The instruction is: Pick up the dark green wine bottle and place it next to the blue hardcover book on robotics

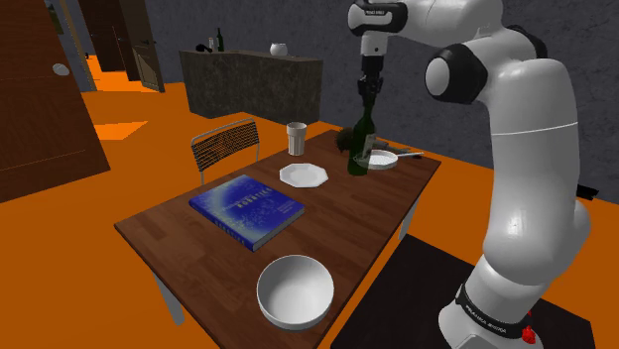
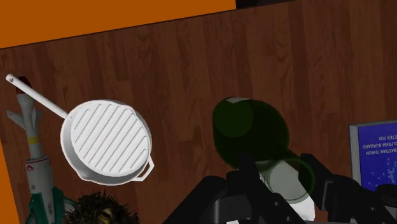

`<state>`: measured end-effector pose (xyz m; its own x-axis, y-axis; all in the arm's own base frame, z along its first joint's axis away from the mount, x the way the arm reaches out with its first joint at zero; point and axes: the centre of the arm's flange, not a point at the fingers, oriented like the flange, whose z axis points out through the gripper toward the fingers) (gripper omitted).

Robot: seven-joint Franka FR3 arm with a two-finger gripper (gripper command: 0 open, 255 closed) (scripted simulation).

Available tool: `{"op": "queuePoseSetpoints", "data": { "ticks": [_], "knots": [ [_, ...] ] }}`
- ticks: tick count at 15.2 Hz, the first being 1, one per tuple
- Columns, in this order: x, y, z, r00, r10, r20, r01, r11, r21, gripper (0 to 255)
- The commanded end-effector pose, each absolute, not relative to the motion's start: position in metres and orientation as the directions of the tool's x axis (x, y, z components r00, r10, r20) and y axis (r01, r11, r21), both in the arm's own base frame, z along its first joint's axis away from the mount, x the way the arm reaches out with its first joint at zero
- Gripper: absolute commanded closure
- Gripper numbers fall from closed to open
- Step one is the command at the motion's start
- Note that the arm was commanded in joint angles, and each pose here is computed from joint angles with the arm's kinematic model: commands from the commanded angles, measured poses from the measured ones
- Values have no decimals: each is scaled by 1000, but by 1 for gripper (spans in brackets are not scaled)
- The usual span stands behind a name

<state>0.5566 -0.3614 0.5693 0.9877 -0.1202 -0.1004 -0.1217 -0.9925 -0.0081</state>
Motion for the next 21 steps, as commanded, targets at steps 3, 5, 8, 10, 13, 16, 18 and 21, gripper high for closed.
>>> {"op": "queuePoseSetpoints", "data": {
  "ticks": [3,5,8,10,13,16,18,21],
  "knots": [
    [577,-312,573,987,-122,-100,-123,-992,-8,255],
    [586,-287,573,987,-122,-100,-123,-992,-8,255],
    [600,-250,573,987,-122,-100,-123,-992,-8,255],
    [610,-225,574,987,-122,-100,-123,-992,-8,255],
    [614,-212,563,987,-122,-100,-123,-992,-8,255],
    [614,-212,547,987,-122,-100,-123,-992,-8,255],
    [614,-212,537,987,-122,-100,-123,-992,-8,255],
    [614,-212,521,987,-122,-100,-123,-992,-8,255]
  ]
}}
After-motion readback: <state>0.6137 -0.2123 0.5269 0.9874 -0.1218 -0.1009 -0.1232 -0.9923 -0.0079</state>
